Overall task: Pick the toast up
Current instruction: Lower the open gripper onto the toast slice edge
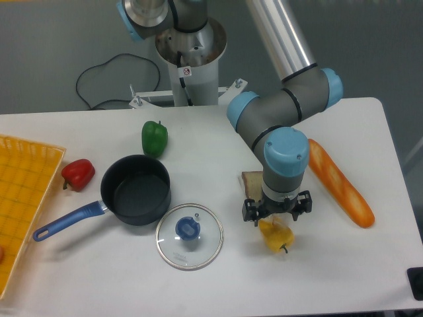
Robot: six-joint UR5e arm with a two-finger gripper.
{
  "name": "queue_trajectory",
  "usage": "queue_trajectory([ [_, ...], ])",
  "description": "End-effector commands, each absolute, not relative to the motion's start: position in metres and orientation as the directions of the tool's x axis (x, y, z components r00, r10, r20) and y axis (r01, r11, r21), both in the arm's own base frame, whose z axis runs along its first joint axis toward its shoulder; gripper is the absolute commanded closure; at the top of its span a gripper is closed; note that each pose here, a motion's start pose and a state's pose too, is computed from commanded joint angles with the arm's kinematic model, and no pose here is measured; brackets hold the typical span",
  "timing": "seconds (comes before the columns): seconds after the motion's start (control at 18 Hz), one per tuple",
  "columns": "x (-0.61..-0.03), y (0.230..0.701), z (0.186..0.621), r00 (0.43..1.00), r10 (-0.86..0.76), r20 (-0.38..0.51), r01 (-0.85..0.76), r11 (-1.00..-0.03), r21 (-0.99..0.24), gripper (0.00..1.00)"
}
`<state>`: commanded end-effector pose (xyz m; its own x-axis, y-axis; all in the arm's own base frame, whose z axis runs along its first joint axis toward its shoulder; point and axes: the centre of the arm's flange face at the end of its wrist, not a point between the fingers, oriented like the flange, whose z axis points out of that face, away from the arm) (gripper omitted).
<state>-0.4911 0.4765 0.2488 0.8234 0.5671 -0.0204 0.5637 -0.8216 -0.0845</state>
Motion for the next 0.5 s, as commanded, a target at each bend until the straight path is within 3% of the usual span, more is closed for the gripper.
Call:
queue_trajectory([
  [0.5,-0.494,0.477,0.239,0.823,0.568,-0.012,0.566,-0.821,-0.073,0.0],
])
